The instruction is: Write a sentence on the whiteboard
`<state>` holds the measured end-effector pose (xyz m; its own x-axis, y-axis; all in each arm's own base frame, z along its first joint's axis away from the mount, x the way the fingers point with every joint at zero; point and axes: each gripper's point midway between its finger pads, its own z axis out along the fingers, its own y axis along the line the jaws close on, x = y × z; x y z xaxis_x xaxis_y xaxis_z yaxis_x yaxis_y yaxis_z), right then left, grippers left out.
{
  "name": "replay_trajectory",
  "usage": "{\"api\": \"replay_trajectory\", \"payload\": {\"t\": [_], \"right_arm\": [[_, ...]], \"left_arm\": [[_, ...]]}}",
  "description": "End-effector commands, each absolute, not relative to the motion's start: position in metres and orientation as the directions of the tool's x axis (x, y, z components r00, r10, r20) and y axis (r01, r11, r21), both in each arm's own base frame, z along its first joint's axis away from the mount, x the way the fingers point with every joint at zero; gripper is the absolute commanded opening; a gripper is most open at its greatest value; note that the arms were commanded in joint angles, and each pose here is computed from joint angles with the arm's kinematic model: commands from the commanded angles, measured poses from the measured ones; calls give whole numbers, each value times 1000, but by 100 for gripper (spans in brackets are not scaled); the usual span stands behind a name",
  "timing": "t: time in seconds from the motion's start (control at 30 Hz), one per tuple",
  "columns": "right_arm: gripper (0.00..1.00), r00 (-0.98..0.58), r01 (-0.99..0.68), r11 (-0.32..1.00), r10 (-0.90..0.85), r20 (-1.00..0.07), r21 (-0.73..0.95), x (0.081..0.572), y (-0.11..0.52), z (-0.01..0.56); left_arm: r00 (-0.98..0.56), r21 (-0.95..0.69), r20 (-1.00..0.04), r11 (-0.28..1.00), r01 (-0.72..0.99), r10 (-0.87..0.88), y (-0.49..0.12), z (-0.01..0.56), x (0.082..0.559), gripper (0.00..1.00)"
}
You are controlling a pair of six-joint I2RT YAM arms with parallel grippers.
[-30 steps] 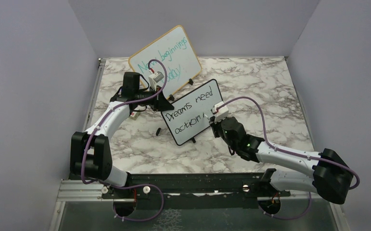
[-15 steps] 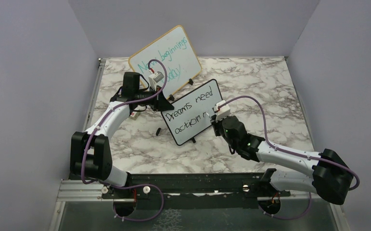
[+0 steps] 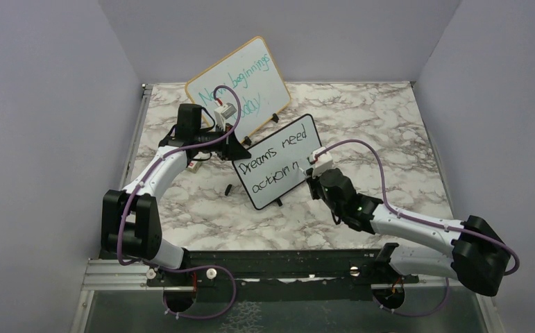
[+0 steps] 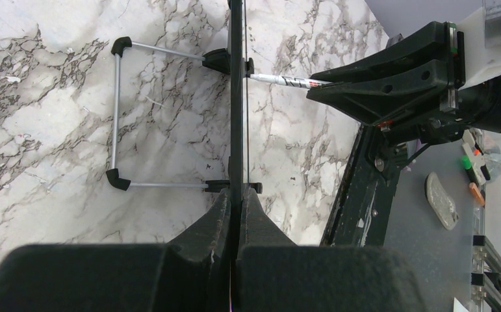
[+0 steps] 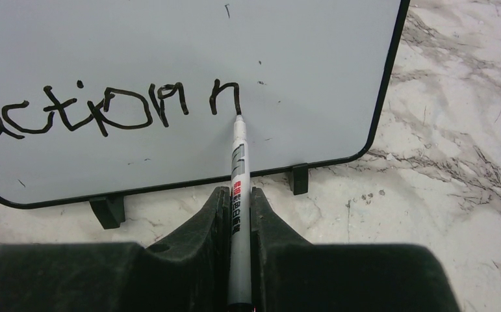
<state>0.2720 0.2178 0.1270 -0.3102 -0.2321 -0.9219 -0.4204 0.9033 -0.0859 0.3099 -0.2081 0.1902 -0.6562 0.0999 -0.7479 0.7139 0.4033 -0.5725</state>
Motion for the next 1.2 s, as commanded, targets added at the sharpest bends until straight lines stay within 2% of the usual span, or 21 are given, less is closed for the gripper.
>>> {"api": "replay_trajectory", "payload": {"t": [0.0, 0.33, 1.17], "right_arm": [[0, -323, -408, 910, -223, -920, -77, 270, 212, 125], [0, -247, -373, 924, -183, -952, -81, 282, 211, 154], [0, -234, -408, 911, -169, -957, -61, 292, 225, 156]], "left_arm": [[-696, -595, -707, 426, 682, 125, -206, 174, 306, 0], [-696, -596, -707, 424, 681, 125, -206, 174, 305, 0], [-697, -599, -707, 419, 683, 125, -207, 175, 305, 0]]}}
